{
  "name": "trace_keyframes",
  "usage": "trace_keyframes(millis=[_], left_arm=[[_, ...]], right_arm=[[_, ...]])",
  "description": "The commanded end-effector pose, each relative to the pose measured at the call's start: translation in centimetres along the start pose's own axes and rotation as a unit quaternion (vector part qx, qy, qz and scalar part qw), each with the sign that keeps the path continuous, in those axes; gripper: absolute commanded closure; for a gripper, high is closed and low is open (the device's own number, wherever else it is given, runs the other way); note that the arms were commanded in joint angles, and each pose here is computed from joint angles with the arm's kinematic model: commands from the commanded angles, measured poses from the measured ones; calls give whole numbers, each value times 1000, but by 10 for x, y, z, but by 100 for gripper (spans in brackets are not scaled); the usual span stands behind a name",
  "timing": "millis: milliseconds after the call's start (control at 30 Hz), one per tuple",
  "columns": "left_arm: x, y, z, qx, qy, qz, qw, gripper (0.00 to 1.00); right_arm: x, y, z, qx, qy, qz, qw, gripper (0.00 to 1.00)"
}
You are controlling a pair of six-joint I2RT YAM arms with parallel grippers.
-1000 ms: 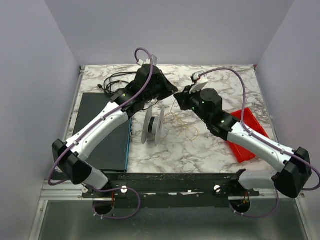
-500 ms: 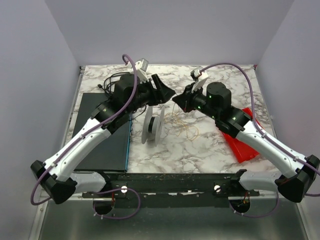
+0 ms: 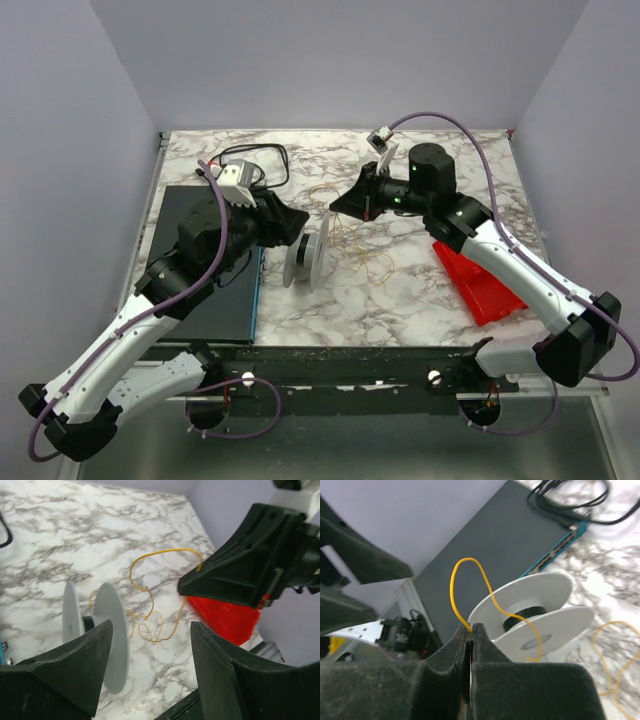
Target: Wrap the cables
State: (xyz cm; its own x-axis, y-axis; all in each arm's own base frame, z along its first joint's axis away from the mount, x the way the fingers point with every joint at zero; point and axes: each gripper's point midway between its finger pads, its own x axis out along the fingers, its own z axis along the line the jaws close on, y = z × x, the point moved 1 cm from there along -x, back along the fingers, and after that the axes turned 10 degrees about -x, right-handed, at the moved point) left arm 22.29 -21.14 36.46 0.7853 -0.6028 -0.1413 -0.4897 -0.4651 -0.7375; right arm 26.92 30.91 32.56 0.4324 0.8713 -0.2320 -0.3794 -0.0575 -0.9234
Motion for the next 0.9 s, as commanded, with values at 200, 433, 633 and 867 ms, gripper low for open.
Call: trace_keyframes(millis=[200,433,633,867], left_arm=[[-13,48,95,7,-155,0,988,31],[-14,59,103,8,-153,5,988,30],[-13,69,100,-5,-133,17,991,31],[-12,82,102,-4,-127,44,991,36]], right_arm=[[17,1,45,107,-174,-5,979,99],[23,1,46,139,-188,-11,972,99],[34,11,42,170,-201,-11,965,99],[45,30,35,206,-214,-12,955,99]])
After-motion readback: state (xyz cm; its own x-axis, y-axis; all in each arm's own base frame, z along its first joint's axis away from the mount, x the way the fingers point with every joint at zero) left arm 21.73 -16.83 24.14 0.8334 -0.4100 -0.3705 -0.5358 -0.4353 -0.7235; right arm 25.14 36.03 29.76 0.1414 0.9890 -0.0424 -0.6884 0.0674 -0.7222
